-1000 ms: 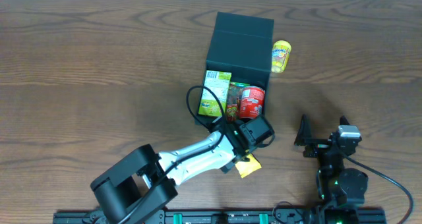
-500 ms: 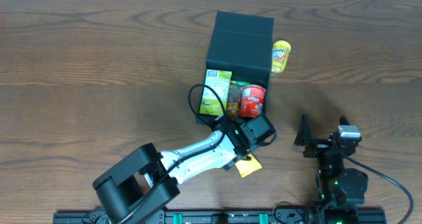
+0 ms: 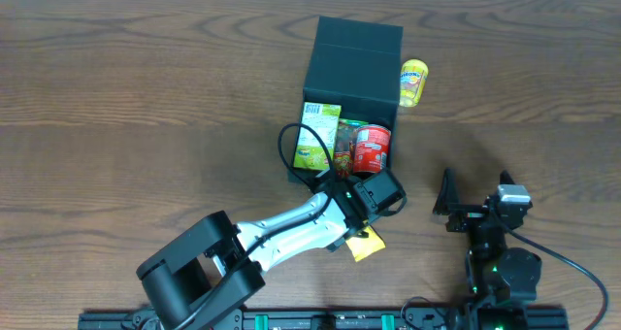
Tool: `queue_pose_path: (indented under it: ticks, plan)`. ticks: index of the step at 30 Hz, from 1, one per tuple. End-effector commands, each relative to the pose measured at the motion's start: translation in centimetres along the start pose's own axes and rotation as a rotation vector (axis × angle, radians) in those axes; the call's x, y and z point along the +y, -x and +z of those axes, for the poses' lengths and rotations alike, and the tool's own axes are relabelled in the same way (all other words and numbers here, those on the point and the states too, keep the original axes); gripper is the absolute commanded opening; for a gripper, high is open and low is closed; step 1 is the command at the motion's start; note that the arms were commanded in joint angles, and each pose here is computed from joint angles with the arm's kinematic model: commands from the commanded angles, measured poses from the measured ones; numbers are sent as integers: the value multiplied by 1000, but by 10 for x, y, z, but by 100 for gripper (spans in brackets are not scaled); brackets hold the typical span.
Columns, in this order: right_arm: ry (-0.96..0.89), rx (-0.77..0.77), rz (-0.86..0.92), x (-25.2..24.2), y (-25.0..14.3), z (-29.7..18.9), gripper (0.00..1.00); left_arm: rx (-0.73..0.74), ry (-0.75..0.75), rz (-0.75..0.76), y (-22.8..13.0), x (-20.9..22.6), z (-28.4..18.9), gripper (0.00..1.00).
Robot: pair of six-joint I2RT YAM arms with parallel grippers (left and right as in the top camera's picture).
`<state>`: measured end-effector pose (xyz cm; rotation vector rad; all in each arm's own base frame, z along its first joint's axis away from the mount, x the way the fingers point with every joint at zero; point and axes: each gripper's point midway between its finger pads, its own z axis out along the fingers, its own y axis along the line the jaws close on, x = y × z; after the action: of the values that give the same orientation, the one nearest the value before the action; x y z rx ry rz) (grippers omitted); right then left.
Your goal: Pack container
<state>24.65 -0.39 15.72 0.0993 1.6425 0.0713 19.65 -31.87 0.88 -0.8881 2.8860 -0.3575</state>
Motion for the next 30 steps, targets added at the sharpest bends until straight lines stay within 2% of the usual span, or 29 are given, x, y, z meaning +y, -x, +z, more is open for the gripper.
queue_pose_path:
  ticks: [1, 19, 25, 26, 30]
  plan:
    - [11, 3, 11, 3, -1, 0, 99, 31, 40, 33, -9, 7, 11, 96]
    - [11, 3, 11, 3, -1, 0, 99, -52, 27, 61, -17, 6, 10, 96]
    - [11, 3, 11, 3, -1, 0, 99, -61, 58, 66, -16, 13, 11, 100]
    - [11, 3, 11, 3, -1, 0, 99, -61, 62, 68, -16, 14, 12, 95]
    - [11, 3, 11, 3, -1, 0, 99, -61, 66, 77, -19, 16, 14, 89]
